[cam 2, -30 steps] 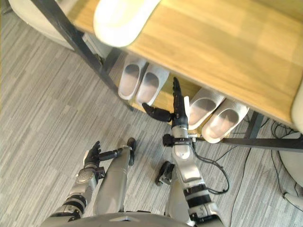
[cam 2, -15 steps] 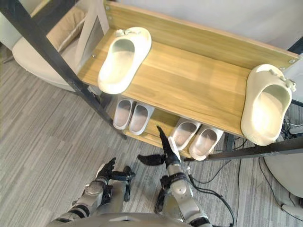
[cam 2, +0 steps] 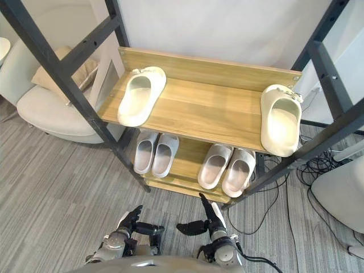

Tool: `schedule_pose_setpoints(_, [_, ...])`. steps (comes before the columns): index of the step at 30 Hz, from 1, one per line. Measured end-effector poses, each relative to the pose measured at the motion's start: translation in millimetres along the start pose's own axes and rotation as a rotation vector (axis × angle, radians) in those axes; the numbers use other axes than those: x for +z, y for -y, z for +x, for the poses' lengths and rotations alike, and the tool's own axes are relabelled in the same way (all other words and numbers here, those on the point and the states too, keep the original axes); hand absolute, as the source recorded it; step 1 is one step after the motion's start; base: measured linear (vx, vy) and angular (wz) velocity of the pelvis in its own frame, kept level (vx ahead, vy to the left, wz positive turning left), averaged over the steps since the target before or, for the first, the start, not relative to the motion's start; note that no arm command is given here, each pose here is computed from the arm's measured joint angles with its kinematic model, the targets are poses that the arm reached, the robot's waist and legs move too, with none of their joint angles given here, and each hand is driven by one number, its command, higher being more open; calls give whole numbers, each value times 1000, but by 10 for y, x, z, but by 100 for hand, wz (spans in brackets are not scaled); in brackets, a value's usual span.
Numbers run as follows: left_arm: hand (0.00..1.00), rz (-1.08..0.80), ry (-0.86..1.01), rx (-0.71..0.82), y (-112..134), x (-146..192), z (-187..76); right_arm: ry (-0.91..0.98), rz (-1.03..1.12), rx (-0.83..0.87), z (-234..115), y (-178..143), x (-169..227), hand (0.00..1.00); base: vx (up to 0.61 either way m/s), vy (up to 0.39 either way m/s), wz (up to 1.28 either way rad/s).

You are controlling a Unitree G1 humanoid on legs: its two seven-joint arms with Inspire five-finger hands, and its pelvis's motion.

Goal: Organize the slippers on the shoe rack

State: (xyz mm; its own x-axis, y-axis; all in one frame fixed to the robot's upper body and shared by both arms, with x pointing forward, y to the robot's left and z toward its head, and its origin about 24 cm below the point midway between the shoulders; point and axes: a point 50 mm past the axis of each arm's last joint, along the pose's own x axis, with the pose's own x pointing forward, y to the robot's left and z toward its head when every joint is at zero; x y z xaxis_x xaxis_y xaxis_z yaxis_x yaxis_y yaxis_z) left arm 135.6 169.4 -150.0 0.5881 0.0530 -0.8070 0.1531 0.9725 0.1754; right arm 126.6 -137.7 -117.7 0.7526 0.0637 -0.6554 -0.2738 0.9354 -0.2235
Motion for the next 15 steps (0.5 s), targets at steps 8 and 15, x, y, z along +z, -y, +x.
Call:
schedule_pose_setpoints(8, [100, 64, 4, -16, 17, -15, -12, -78, 46, -34, 55, 90, -131, 100, -28, 11, -2])
schedule_pose_setpoints(15, [100, 360, 286, -303, 650, 436, -177, -127, 73, -73, 95, 163, -201, 100, 0, 0, 0])
